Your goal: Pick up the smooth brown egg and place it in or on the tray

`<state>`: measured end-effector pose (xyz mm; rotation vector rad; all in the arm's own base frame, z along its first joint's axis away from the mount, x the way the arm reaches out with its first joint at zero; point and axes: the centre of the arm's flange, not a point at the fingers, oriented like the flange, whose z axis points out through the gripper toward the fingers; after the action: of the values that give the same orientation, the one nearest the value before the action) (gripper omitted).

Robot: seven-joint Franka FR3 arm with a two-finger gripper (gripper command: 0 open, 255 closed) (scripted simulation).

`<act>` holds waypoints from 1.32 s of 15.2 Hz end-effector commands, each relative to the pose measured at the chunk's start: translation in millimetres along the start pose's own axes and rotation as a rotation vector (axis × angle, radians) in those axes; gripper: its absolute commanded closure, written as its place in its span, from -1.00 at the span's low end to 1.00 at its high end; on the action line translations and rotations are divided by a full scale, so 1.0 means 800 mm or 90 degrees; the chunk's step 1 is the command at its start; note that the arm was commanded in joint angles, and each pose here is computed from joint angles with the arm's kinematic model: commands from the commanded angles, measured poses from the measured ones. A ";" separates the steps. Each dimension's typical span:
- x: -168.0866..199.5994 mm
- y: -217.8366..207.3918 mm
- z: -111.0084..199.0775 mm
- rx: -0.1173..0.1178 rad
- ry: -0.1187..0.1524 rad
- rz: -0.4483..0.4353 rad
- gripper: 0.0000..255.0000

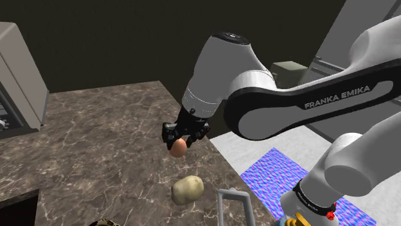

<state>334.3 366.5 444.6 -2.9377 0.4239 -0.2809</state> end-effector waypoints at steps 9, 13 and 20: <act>-0.145 0.065 -0.049 0.001 0.000 0.001 1.00; -0.203 0.091 -0.067 0.001 0.000 0.001 1.00; -0.302 0.134 -0.092 0.001 0.000 0.001 1.00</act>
<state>73.8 327.1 460.4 -2.9351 0.4240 -0.2808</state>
